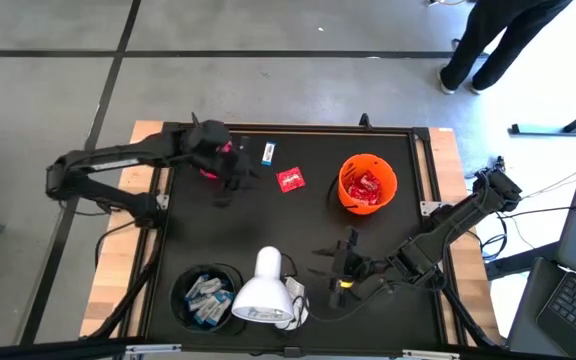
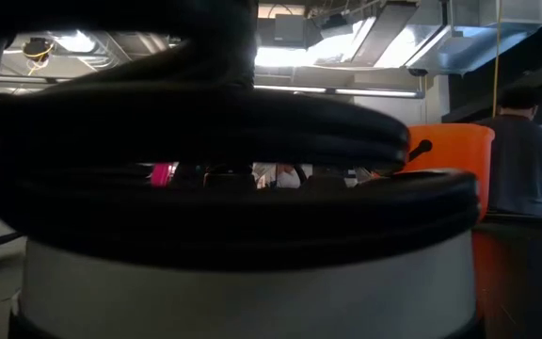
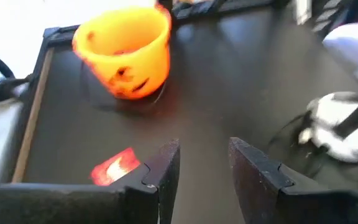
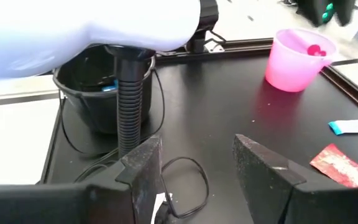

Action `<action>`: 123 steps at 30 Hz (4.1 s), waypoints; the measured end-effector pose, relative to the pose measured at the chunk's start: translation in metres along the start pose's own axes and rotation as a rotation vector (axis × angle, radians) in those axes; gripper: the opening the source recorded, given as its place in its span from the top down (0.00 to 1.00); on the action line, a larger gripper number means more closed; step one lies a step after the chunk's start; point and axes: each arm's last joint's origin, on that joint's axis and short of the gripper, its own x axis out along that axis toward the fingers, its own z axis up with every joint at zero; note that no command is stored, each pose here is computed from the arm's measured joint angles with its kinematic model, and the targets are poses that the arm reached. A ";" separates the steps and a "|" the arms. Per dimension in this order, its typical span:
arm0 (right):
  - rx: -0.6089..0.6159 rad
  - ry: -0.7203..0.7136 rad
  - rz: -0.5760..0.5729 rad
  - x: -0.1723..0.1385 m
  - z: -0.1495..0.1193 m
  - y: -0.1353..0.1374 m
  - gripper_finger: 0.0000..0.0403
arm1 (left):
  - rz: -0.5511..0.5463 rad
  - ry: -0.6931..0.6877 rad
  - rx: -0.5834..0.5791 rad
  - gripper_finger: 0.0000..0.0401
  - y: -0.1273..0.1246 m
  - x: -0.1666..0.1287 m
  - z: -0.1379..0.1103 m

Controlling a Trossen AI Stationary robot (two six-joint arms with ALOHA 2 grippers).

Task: Sort candy
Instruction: Put the white chocolate into the black bucket

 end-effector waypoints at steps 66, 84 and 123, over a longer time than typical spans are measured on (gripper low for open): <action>-0.017 0.014 -0.019 0.000 -0.002 -0.001 0.52 | 0.669 0.402 -0.711 0.46 0.138 0.138 -0.133; -0.024 0.019 -0.020 0.000 -0.003 -0.002 0.52 | 0.631 0.438 -0.790 0.47 0.136 0.149 -0.146; -0.034 0.036 -0.016 0.000 -0.004 -0.002 0.52 | 0.466 0.432 -0.644 0.90 0.090 0.135 -0.098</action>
